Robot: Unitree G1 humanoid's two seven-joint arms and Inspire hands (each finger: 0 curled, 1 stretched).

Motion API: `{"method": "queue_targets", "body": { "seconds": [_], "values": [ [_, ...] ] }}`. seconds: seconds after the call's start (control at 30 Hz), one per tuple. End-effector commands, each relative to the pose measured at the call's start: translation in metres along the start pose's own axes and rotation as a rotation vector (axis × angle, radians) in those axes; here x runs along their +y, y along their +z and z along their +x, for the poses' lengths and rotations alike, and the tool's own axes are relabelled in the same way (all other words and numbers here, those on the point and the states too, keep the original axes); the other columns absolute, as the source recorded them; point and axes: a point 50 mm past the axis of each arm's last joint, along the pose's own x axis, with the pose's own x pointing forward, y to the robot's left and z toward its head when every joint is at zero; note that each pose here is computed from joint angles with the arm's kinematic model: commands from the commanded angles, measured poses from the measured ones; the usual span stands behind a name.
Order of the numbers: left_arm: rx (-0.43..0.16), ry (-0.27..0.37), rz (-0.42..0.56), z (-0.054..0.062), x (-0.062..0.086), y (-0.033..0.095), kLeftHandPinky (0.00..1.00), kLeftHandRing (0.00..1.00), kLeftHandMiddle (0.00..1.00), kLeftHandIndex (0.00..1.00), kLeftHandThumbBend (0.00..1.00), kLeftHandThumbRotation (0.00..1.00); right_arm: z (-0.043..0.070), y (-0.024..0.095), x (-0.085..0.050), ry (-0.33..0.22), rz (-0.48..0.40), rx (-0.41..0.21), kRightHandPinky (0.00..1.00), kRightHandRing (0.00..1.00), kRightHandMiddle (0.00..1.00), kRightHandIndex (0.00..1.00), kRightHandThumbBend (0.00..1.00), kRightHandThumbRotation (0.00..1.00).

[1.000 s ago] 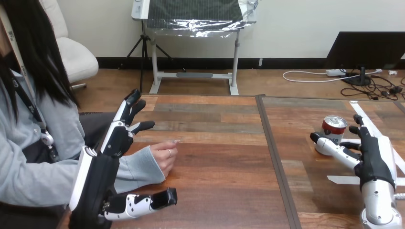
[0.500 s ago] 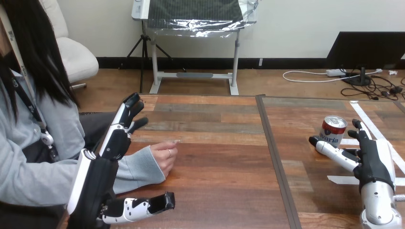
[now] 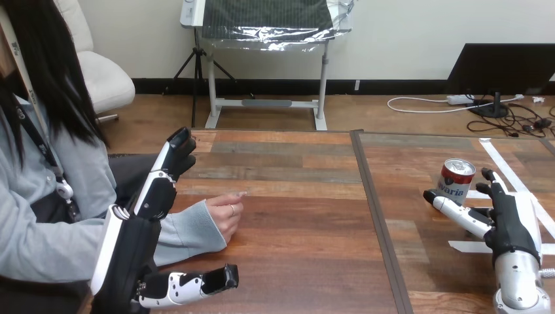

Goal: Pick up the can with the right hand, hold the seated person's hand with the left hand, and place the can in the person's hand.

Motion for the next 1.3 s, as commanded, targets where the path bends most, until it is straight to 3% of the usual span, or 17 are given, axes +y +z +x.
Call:
{"method": "queue_targets", "body": {
  "seconds": [0.0,0.23,0.4,0.6,0.7,0.9,1.07,1.27],
  "values": [
    [-0.055,-0.012,0.026,0.011,0.006,0.001,0.9,0.95,0.97,0.96,1.0,0.56,0.017,0.038,-0.006,-0.029,0.03,-0.096,0.55,0.67,0.89,0.95,1.0,0.49],
    [-0.052,-0.01,0.019,0.011,0.006,0.001,0.89,0.95,0.97,0.96,1.0,0.56,0.018,0.039,-0.006,-0.024,0.032,-0.094,0.56,0.67,0.88,0.95,1.0,0.5],
    [-0.053,-0.016,0.023,0.011,0.007,0.002,0.9,0.95,0.97,0.96,1.0,0.56,0.019,0.041,-0.006,-0.026,0.033,-0.09,0.46,0.57,0.89,0.95,1.0,0.49],
    [-0.06,-0.014,0.023,0.011,0.007,0.002,0.9,0.95,0.97,0.96,1.0,0.56,0.02,0.043,-0.007,-0.026,0.035,-0.092,0.47,0.6,0.9,0.96,1.0,0.48],
    [-0.06,-0.013,0.023,0.011,0.007,0.002,0.89,0.95,0.97,0.96,1.0,0.55,0.021,0.044,-0.008,-0.028,0.032,-0.097,0.52,0.65,0.9,0.95,1.0,0.48],
    [-0.061,-0.015,0.023,0.01,0.008,0.002,0.89,0.95,0.97,0.96,1.0,0.55,0.022,0.046,-0.009,-0.035,0.032,-0.099,0.54,0.66,0.89,0.95,1.0,0.48],
    [-0.062,-0.012,0.022,0.011,0.009,0.002,0.88,0.95,0.97,0.96,1.0,0.55,0.022,0.047,-0.01,-0.04,0.038,-0.103,0.43,0.55,0.84,0.95,1.0,0.49],
    [-0.067,-0.017,0.028,0.011,0.009,0.003,0.85,0.95,0.98,0.96,1.0,0.55,0.023,0.049,-0.011,-0.044,0.023,-0.102,0.4,0.52,0.85,0.95,1.0,0.52]
  ]
}}
